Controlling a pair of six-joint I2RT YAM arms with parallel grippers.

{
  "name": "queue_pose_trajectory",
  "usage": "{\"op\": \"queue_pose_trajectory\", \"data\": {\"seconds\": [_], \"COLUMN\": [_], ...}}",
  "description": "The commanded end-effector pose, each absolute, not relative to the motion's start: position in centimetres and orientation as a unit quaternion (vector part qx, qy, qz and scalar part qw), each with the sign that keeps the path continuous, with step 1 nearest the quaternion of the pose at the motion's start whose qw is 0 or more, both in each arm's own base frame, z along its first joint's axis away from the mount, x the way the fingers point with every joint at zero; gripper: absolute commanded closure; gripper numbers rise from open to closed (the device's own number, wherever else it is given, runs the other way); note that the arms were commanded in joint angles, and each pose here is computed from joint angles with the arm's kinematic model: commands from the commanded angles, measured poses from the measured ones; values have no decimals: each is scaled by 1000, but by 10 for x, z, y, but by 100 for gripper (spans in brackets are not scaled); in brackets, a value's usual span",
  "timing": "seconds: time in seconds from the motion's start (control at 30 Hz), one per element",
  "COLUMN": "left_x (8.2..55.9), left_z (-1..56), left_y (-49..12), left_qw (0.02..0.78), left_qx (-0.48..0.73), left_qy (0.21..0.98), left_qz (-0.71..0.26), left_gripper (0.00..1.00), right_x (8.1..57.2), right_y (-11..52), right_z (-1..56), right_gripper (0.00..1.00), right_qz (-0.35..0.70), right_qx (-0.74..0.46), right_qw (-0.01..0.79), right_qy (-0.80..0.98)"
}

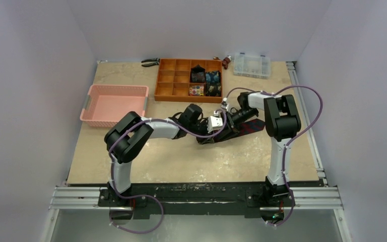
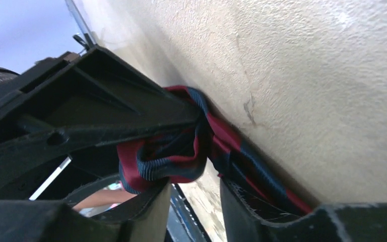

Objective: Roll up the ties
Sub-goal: Roll the tie at the center of the board.

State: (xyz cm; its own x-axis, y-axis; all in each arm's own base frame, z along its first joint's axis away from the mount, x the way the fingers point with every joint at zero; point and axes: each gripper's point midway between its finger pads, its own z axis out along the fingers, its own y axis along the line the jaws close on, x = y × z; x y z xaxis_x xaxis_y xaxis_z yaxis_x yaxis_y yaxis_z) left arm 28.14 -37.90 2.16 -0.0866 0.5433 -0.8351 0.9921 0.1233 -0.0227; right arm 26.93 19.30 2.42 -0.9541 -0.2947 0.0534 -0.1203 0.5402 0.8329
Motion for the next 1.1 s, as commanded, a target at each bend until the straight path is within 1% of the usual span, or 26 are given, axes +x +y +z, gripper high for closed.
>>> {"op": "queue_pose_trajectory", "data": {"seconds": [0.0, 0.07, 0.17, 0.2, 0.23, 0.3, 0.47, 0.57, 0.6, 0.63, 0.73, 0.8, 1.0, 1.03, 1.07], "left_x": [270, 269, 269, 269, 269, 270, 266, 263, 262, 262, 261, 262, 261, 261, 261], "left_z": [-27, -27, -28, -30, -30, -31, -31, -31, -31, -31, -30, -30, -32, -33, -33], "left_y": [-323, -320, -319, -319, -320, -323, -327, -329, -329, -329, -330, -331, -331, -330, -330], "left_qw": [243, 231, 214, 208, 202, 197, 186, 183, 182, 181, 176, 175, 171, 170, 170], "left_qx": [580, 578, 579, 580, 582, 587, 595, 598, 598, 598, 599, 598, 601, 601, 602], "left_qy": [745, 751, 758, 759, 759, 758, 755, 753, 752, 753, 753, 754, 753, 753, 753], "left_qz": [-224, -219, -212, -209, -208, -204, -204, -205, -207, -207, -209, -208, -207, -207, -206], "left_gripper": [94, 95, 95, 95, 95, 95, 94, 94, 94, 93, 92, 92, 92, 92, 92], "right_x": [288, 290, 289, 289, 290, 293, 300, 304, 305, 307, 308, 310, 303, 302, 302], "right_y": [173, 174, 176, 179, 183, 190, 204, 203, 202, 201, 204, 208, 212, 213, 214], "right_z": [26, 45, 62, 66, 69, 69, 62, 50, 45, 42, 42, 48, 53, 54, 57], "right_gripper": [53, 47, 31, 27, 26, 27, 42, 53, 55, 55, 48, 46, 48, 46, 41], "right_qz": [-403, -412, -424, -432, -440, -455, -479, -466, -460, -457, -469, -482, -501, -506, -512], "right_qx": [201, 205, 215, 212, 206, 194, 169, 165, 166, 168, 164, 161, 151, 149, 151], "right_qw": [29, 15, -5, -9, -10, -8, 10, 11, 9, 9, 16, 14, 22, 25, 26], "right_qy": [-893, -888, -880, -877, -874, -869, -861, -869, -872, -873, -867, -861, -852, -849, -845]}}
